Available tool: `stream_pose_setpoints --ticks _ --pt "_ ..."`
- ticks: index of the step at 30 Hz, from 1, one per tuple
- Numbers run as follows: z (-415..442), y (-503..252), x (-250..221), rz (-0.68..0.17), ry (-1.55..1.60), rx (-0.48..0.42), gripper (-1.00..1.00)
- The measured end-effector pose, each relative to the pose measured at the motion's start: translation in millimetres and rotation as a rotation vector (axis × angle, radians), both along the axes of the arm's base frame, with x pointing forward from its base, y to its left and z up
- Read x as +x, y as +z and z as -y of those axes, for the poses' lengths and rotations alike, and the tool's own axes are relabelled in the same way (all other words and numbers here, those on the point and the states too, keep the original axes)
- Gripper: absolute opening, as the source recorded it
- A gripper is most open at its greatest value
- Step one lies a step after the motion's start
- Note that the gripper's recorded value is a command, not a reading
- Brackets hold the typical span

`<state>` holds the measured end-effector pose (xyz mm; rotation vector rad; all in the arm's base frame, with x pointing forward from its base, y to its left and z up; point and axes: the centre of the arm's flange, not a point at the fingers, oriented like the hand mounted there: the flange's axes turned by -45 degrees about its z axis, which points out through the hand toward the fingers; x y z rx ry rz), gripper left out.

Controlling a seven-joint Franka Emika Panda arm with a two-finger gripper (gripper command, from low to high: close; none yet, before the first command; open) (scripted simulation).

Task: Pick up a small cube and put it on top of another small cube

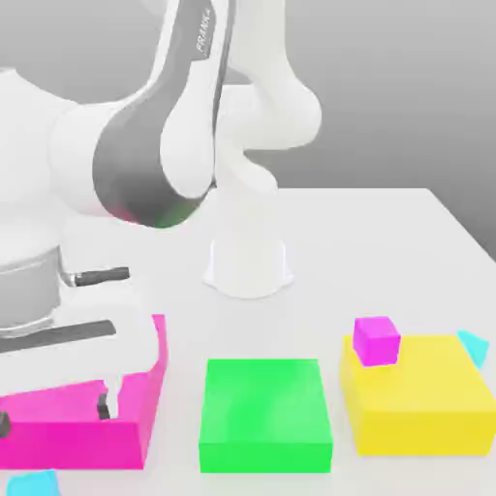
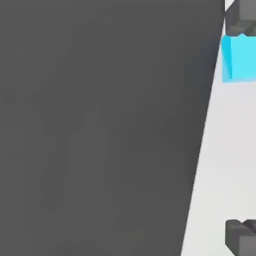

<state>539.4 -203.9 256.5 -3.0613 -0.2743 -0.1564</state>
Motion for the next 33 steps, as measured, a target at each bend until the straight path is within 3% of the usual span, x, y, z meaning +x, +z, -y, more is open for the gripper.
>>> stream_pose_setpoints --ticks 4,8,9,15,20,33 --pt "29 -49 -13 -0.073 0.030 -0.057 0.00" --pt "37 -111 -15 -0.092 0.041 -0.075 0.00" --pt "37 -122 -16 -0.093 0.040 -0.075 -1.00" --pt "37 -127 -17 -0.094 0.040 -0.073 -1.00" --pt "40 -66 -20 -0.096 0.026 -0.071 -1.00" --pt "115 27 -158 -0.135 -0.482 -0.003 -1.00"
